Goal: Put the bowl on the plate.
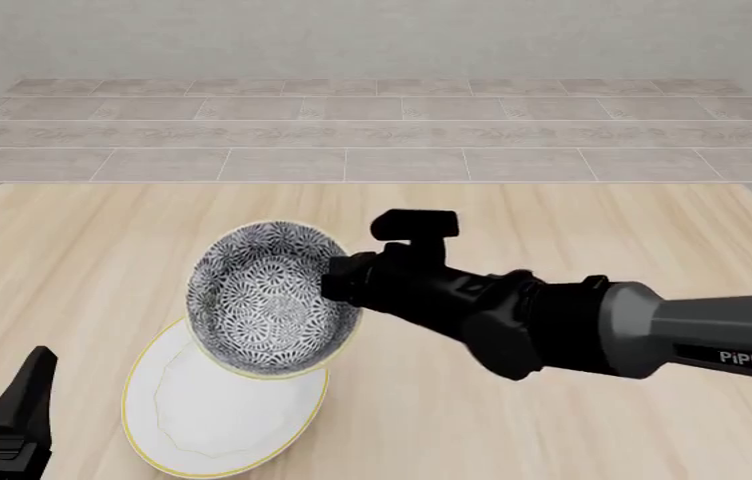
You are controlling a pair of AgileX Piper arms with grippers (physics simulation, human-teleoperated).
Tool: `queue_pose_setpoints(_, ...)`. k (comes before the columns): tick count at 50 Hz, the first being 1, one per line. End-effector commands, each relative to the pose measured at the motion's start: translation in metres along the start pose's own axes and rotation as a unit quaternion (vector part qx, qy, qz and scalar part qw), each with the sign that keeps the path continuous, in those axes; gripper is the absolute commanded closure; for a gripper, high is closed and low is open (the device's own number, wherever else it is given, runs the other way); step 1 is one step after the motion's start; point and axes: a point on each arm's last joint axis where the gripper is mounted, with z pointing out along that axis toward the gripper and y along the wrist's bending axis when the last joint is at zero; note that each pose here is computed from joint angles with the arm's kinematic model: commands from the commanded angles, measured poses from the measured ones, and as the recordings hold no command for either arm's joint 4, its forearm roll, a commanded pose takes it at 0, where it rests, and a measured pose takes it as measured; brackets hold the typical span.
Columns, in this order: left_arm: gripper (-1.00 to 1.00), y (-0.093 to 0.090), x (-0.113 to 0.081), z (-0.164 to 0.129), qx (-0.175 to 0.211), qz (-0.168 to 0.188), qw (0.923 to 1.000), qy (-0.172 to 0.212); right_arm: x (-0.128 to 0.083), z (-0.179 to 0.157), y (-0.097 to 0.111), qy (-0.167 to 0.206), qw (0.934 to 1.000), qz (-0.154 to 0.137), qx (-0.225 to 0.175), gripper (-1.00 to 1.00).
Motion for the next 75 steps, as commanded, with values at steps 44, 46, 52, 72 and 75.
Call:
queue_pose_setpoints(44, -1.0, 0.0, 0.0, 0.0, 0.0, 0.0, 1.0, 0.0, 0.026, 0.041, 0.012, 0.034, 0.9994, -0.001, -0.011, 1.0)
queue_pose_setpoints(46, -1.0, 0.0, 0.0, 0.0, 0.0, 0.0, 1.0, 0.0, 0.028, 0.043, 0.011, 0.035, 0.9993, -0.001, -0.009, 1.0)
queue_pose_setpoints(52, -1.0, 0.0, 0.0, 0.0, 0.0, 0.0, 1.0, 0.0, 0.03, 0.046, 0.011, 0.04, 0.9992, -0.001, -0.009, 1.0)
queue_pose_setpoints(72, -1.0, 0.0, 0.0, 0.0, 0.0, 0.0, 1.0, 0.0, 0.034, 0.053, 0.013, 0.045, 0.9989, -0.003, -0.009, 1.0)
queue_pose_setpoints(75, -1.0, 0.0, 0.0, 0.0, 0.0, 0.0, 1.0, 0.0, 0.034, 0.054, 0.013, 0.046, 0.9989, -0.004, -0.009, 1.0)
